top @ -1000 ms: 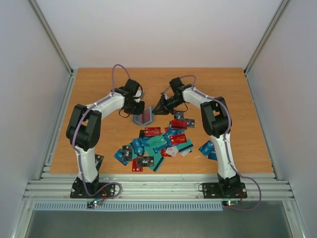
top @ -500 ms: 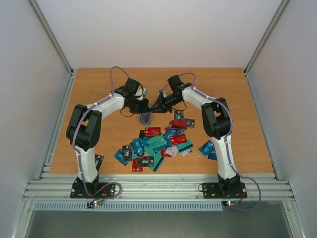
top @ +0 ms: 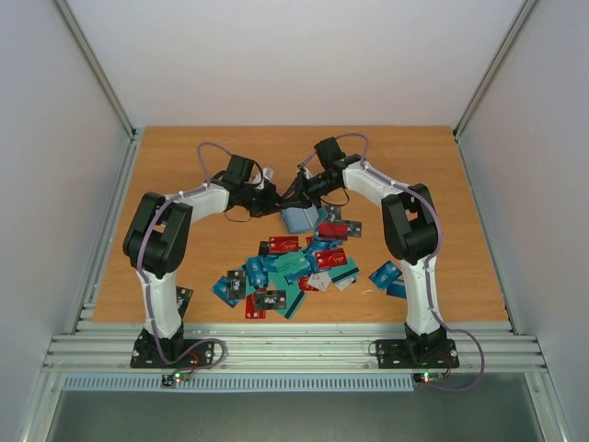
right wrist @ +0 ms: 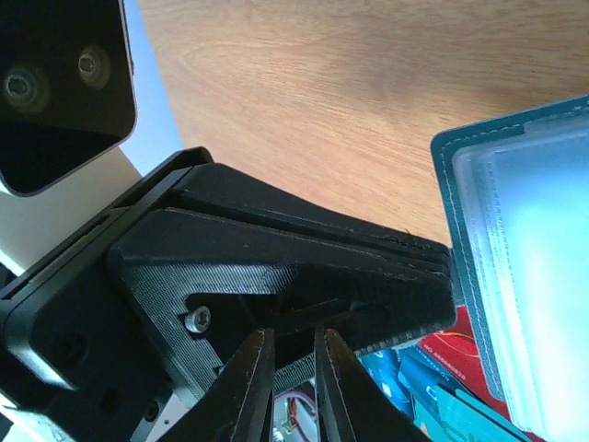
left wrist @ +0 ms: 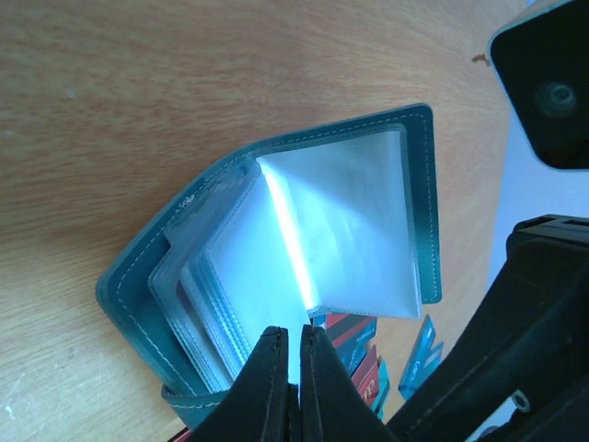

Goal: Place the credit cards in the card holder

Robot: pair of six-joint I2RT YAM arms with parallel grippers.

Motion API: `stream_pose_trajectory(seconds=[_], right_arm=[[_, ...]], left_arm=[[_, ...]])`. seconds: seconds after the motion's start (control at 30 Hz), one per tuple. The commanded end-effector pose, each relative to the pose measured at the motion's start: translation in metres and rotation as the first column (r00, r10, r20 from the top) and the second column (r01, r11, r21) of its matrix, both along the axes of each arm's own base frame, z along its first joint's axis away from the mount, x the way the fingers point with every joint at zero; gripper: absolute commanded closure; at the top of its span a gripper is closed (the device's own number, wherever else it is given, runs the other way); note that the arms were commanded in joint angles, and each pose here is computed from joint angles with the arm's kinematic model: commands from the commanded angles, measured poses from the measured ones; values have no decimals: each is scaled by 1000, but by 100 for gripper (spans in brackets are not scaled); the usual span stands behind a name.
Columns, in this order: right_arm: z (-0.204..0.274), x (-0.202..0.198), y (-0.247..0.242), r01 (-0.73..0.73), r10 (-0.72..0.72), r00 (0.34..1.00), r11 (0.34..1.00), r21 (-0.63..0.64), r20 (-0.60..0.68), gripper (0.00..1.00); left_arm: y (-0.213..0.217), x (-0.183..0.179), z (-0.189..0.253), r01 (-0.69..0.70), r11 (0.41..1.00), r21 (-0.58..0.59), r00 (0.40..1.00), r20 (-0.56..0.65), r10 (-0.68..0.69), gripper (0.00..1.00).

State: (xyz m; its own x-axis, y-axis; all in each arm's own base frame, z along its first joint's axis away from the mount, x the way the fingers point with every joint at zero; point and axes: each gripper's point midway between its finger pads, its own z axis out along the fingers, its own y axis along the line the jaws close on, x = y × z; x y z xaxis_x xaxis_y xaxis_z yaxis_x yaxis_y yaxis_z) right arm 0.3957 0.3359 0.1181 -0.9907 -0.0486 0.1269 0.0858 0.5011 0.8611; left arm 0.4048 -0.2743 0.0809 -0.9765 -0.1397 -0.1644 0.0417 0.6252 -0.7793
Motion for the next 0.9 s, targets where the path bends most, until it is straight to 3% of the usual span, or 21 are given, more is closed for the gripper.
stream_pose_trajectory(seconds=[0.0,0.17,0.43,0.6,0.87], right_arm=[[4,-4,3,-8,8,1000,1000,-4,25,86],[23,7,-14,22,-18,994,999,-33,105,86],[38,24,-81,149,-117,972,977,-151,203,85],[14,28,-119,233,-196,966,944,-234,171,85],[-25,22,-122,238,-222,971,937,-257,90,86]], left_arm=[[-4,5,3,-6,996,-92,1000,-3,6,100],[10,-5,-9,3,1000,9,1000,-22,-2,100],[27,-4,-20,61,984,166,997,28,-67,100],[27,0,-23,97,976,197,994,25,-104,100],[31,1,-25,121,965,234,991,20,-129,100]])
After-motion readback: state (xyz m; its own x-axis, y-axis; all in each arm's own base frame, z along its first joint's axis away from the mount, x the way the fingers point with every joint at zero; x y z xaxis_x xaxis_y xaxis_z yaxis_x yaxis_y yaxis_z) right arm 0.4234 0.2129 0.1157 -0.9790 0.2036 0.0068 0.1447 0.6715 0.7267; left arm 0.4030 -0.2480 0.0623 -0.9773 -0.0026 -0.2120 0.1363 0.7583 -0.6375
